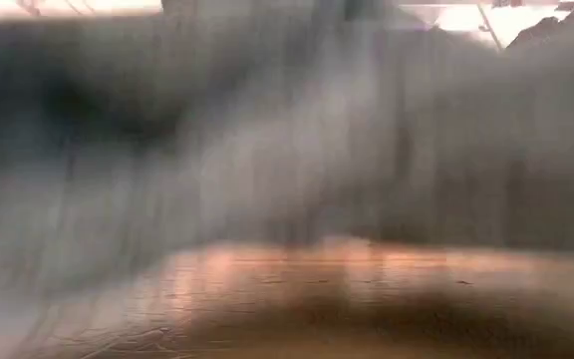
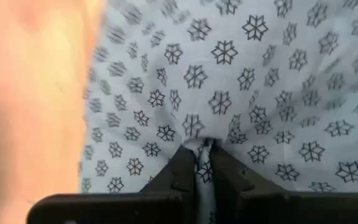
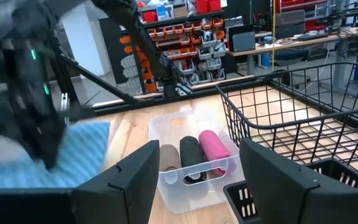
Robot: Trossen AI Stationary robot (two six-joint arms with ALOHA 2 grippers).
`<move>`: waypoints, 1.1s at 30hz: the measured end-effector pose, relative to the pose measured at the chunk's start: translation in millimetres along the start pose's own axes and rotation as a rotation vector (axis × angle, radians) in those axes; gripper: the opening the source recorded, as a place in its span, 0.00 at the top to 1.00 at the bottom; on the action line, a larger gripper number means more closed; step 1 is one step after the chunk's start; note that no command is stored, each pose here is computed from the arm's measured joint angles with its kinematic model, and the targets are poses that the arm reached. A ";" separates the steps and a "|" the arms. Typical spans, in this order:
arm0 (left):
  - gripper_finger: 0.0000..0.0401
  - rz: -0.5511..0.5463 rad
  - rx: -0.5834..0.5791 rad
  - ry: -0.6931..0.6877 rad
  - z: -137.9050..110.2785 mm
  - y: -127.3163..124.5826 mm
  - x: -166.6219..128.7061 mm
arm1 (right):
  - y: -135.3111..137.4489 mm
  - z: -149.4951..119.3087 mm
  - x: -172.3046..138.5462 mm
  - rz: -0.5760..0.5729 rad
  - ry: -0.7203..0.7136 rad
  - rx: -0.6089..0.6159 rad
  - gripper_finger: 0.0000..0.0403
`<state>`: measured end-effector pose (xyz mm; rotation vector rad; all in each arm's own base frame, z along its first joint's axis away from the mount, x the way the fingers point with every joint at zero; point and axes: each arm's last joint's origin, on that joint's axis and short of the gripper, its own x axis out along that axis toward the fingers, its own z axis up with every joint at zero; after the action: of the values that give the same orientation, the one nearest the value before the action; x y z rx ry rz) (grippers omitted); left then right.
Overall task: Pick & Place Medicine items
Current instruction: Put the blue patient gown into the wire basket
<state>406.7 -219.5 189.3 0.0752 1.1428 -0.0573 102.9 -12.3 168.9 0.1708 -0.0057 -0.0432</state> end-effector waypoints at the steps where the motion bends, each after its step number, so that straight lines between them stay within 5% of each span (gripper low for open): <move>1: 0.94 0.000 0.000 -0.028 2.3 -0.5 -12.7 | 0.0 0.0 0.0 0.000 0.000 0.000 0.47; 15: 0.94 0.041 -0.009 -0.180 11.9 17.0 -87.1 | 0.0 0.0 0.0 0.000 0.000 0.000 0.47; 24: 0.94 0.070 -0.186 -0.343 24.5 79.8 -156.0 | 0.0 -0.1 0.0 0.000 0.001 0.000 0.47; 33: 0.94 0.219 -0.353 -0.482 26.3 162.4 -204.2 | 0.0 -0.1 0.0 0.000 0.001 0.000 0.47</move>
<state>359.6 -58.6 391.0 -0.1230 0.6448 0.3064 102.9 -12.3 168.8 0.1709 -0.0050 -0.0433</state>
